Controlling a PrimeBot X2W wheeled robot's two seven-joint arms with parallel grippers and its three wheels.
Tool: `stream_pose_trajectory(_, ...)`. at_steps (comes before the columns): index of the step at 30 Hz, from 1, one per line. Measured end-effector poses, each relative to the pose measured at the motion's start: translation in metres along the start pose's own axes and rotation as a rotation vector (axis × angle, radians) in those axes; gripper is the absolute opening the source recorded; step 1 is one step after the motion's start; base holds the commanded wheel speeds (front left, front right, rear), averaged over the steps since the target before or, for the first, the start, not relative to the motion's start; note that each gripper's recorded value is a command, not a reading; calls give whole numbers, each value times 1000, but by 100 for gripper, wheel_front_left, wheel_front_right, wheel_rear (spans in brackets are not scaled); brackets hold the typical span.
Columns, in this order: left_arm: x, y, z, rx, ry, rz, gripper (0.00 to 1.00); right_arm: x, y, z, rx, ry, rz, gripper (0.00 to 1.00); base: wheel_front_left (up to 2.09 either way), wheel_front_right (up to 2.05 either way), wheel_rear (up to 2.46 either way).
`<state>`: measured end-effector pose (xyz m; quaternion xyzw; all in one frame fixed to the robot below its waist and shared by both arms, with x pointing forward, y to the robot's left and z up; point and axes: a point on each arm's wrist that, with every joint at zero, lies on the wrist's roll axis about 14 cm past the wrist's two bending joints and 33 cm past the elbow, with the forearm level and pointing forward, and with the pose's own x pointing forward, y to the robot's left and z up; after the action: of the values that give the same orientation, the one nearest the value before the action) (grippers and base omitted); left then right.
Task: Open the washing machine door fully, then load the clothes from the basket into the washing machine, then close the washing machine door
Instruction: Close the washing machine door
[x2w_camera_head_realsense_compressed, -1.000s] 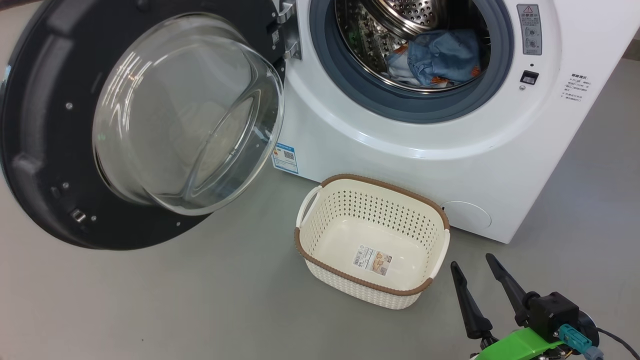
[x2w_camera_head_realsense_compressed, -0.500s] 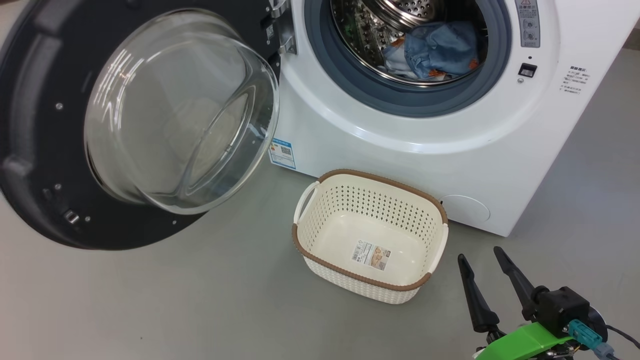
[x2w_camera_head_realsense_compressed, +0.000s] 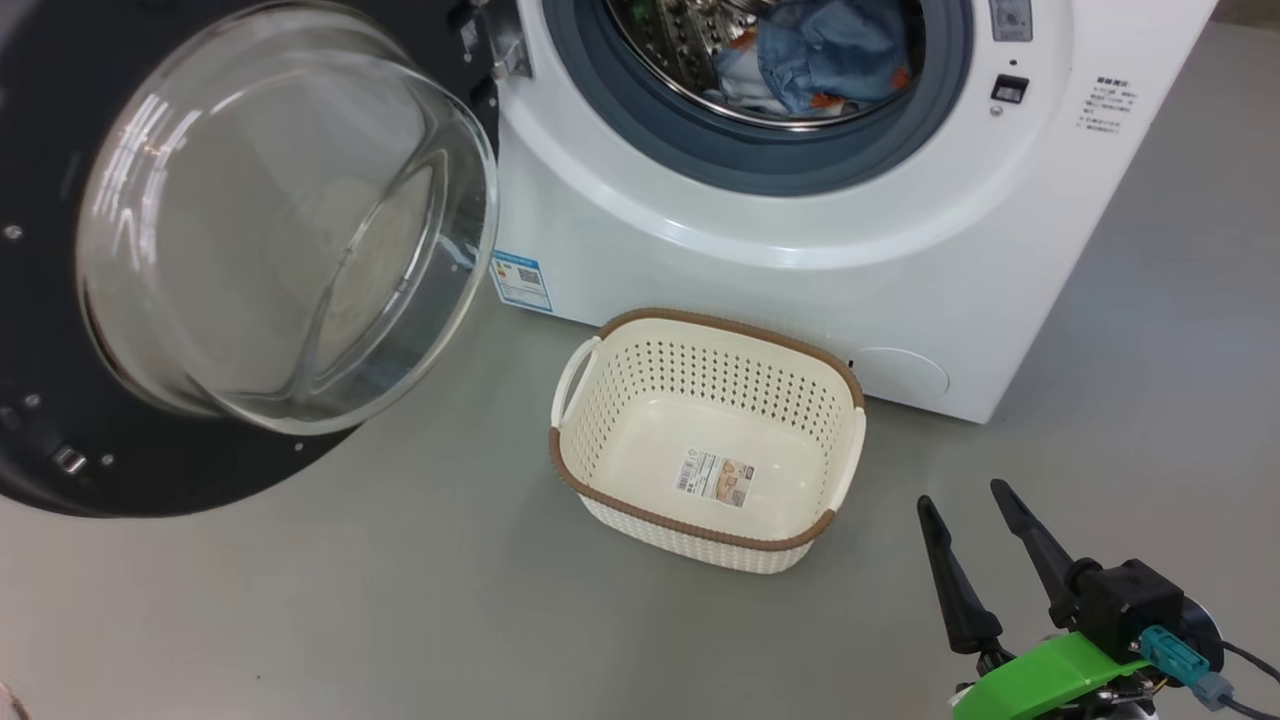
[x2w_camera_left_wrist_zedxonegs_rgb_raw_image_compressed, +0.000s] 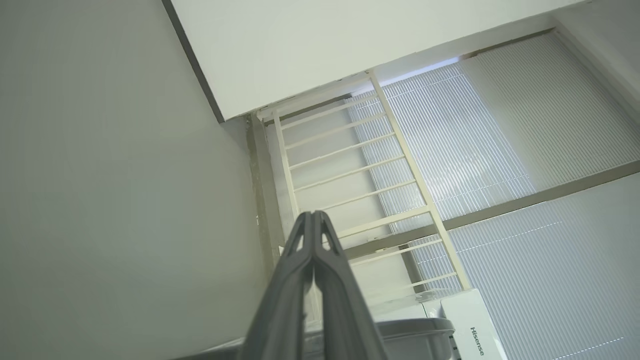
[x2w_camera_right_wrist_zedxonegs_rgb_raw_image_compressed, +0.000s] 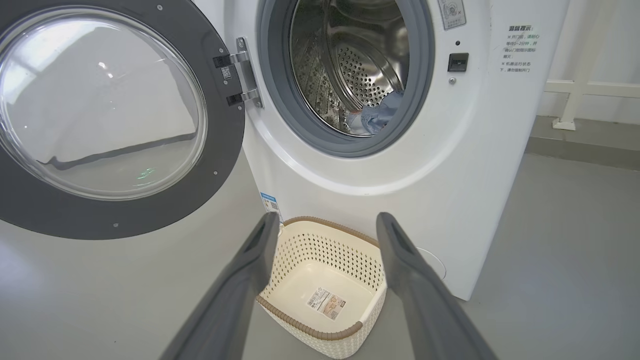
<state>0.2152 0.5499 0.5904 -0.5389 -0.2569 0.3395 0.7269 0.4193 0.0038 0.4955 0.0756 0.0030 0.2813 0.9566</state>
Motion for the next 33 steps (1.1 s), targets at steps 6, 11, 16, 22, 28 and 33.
stream_pose_trajectory(6,12,2,-25,-55,63,15,0,-2,-13,-5,4,17,-28,100,0,0,0)
stream_pose_trajectory(11,20,7,-46,-61,107,28,0,-5,-25,-11,1,33,-58,100,0,0,0)
stream_pose_trajectory(16,27,11,-67,-52,141,41,0,-9,-37,-14,3,42,-90,100,0,0,0)
stream_pose_trajectory(22,37,11,-92,-63,185,44,0,-11,-51,-15,3,44,-128,100,0,0,0)
stream_pose_trajectory(28,40,12,-103,-58,217,45,0,-14,-57,-17,4,48,-146,100,0,0,0)
stream_pose_trajectory(33,38,10,-108,-60,287,40,0,-14,-57,-16,3,45,-147,100,0,0,0)
